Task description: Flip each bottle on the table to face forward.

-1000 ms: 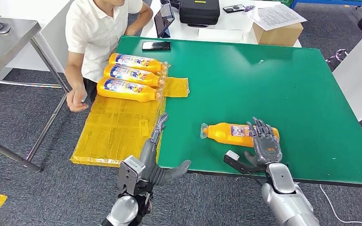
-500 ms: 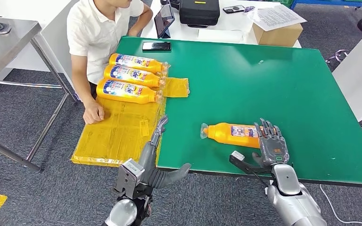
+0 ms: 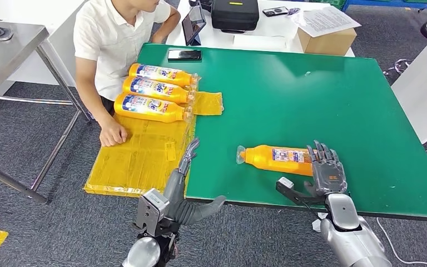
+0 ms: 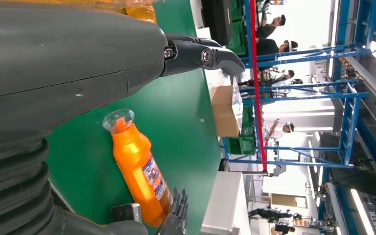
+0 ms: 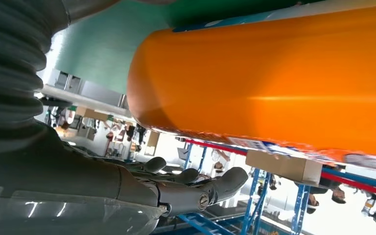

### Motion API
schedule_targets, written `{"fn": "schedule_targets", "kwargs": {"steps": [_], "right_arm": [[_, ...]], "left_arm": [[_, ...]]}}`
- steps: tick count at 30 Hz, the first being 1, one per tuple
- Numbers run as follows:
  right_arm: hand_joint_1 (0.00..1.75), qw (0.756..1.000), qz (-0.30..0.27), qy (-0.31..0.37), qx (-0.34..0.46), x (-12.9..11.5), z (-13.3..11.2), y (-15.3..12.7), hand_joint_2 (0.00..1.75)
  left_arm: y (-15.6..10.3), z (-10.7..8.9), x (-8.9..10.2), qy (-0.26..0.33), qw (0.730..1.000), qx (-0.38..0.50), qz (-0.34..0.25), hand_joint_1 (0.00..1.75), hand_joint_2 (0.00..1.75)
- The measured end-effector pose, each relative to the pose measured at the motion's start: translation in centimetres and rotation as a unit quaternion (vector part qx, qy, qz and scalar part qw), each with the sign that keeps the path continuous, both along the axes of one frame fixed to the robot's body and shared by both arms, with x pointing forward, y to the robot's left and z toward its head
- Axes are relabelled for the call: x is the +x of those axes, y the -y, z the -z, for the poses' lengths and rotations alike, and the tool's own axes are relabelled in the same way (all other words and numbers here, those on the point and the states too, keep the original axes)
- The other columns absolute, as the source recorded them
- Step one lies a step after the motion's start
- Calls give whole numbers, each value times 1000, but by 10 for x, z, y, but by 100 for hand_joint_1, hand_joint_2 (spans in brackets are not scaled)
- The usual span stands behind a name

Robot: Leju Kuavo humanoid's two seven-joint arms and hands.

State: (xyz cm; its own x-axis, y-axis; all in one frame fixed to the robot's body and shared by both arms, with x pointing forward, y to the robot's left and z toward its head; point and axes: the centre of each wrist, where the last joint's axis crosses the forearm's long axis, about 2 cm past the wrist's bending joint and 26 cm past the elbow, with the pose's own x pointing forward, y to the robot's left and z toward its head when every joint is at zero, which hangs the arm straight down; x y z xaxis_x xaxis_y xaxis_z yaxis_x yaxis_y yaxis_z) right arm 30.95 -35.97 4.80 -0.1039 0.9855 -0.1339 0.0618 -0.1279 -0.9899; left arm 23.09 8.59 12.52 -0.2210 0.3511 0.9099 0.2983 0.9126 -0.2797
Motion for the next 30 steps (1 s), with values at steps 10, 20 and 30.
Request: {"fn": "schedule_targets", "kwargs": {"steps": [10, 20, 30], "right_arm": [[147, 998, -22, -14, 63, 14, 6, 5, 175], [173, 993, 2, -59, 97, 27, 6, 7, 175], [175, 989, 14, -86, 120, 27, 9, 12, 175]], "left_arm": [[7, -6, 6, 9, 1000, -16, 22, 0, 175], [10, -9, 9, 13, 999, -24, 29, 0, 175], [12, -11, 15, 19, 999, -30, 34, 0, 175]]}}
